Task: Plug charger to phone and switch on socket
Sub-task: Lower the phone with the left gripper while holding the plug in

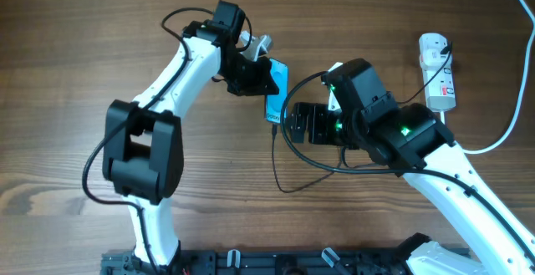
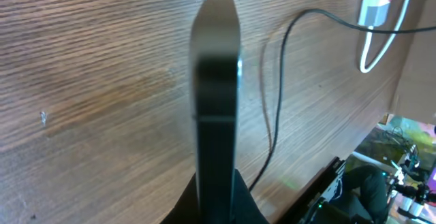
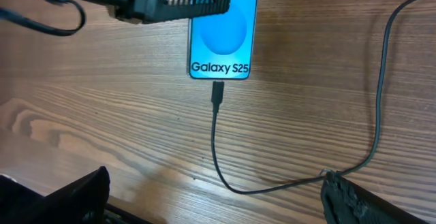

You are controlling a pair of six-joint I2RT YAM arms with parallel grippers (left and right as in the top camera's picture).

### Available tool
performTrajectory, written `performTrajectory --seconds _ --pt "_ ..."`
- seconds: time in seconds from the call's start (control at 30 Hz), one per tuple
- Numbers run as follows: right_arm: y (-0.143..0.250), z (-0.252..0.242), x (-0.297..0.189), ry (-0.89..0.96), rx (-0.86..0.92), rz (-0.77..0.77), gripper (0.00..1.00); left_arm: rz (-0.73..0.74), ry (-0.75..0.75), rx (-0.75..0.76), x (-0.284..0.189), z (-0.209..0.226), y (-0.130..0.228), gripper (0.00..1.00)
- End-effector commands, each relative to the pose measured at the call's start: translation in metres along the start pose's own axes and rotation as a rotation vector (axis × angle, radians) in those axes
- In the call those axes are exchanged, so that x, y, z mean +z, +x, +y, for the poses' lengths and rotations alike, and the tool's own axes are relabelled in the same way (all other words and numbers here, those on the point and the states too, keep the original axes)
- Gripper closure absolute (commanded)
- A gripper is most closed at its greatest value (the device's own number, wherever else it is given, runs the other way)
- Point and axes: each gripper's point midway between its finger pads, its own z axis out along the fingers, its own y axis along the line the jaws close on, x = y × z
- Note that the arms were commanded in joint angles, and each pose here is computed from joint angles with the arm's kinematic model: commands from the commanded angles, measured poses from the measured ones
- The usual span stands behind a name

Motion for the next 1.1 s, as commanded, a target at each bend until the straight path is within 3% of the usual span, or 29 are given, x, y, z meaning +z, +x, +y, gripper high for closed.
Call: performTrajectory --seconds 0.0,0.4,1.07 --pt "-0.006 0.001 0.001 0.010 0.024 -0.011 0.00 0.020 0.044 -0.021 0.012 0.000 -0.001 0.96" --pt "0.000 0.000 0.015 0.015 0.033 0.043 0.00 0.071 0.031 -0.086 0.042 0.024 0.001 0.93" --pt "0.004 0.002 0.014 0.001 0.034 0.067 0.00 0.096 -0.026 -0.052 0.062 0.025 0.012 0.88"
